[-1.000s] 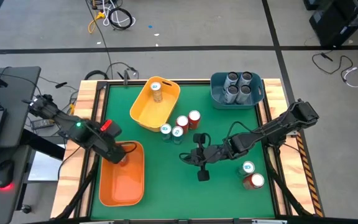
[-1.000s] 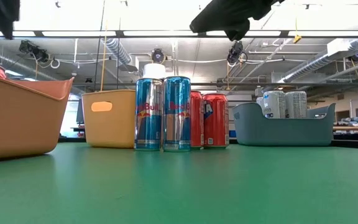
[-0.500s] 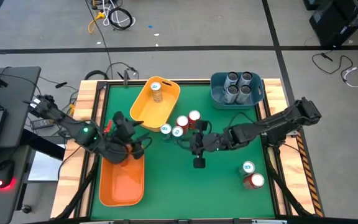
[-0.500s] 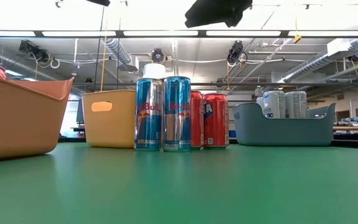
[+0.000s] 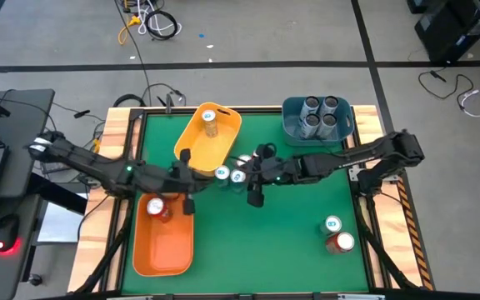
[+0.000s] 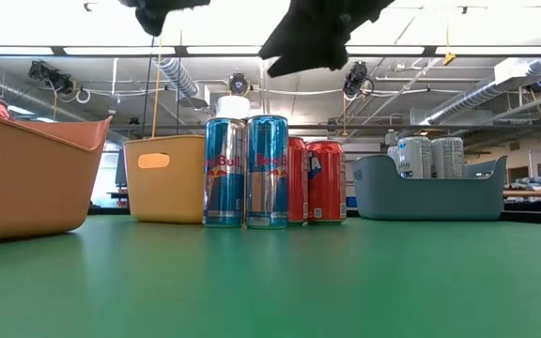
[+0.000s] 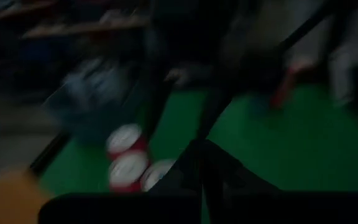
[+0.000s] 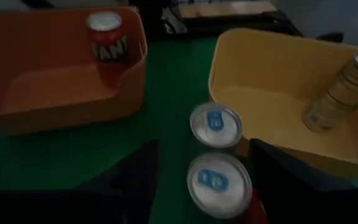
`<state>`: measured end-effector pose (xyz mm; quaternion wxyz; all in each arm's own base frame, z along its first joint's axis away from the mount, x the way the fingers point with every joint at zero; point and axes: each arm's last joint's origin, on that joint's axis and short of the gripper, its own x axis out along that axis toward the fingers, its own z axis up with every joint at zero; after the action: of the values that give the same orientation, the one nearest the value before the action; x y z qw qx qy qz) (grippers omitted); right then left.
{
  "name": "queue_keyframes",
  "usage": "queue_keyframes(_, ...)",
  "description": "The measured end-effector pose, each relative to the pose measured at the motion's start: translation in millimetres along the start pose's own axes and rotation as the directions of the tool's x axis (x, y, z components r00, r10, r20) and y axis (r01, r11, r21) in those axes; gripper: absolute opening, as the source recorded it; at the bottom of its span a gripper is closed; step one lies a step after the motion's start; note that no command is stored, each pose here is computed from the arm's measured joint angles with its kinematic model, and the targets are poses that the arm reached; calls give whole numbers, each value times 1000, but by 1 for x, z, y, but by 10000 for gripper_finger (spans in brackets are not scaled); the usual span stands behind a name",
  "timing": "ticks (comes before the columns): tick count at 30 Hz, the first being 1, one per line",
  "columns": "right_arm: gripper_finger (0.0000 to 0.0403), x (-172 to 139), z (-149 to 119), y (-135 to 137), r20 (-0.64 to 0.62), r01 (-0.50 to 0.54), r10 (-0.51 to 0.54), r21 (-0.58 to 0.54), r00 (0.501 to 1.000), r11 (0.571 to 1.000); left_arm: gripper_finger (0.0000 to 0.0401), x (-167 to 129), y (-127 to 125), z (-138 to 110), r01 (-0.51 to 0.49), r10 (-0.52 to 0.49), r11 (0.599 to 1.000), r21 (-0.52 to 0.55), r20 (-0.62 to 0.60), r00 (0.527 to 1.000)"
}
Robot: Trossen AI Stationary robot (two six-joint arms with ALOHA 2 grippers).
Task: Sort soda cans
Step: Put the blue soda can into the yellow bin
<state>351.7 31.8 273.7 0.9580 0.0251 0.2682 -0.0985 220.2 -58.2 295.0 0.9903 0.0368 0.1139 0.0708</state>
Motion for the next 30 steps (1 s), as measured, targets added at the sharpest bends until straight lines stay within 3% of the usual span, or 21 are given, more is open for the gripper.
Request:
queue_keyframes(5,291,21,-9,-5,-36,26,-26,3,999,1000,3,-11,18,-6,127,-127,992,7,148,981)
queue_keyframes(15,350,42,-23,-15,-112,44,-46,-24,993,999,3,-16,40,-17,34,-37,999,17,147,988)
queue_keyframes(22,331,50,-30,-14,-148,15,-21,-42,989,999,2,-14,49,-18,-15,11,999,30,137,990)
queue_keyframes(30,254,50,-31,-18,-166,0,-7,-45,986,999,2,-13,56,-18,-49,46,999,23,131,990)
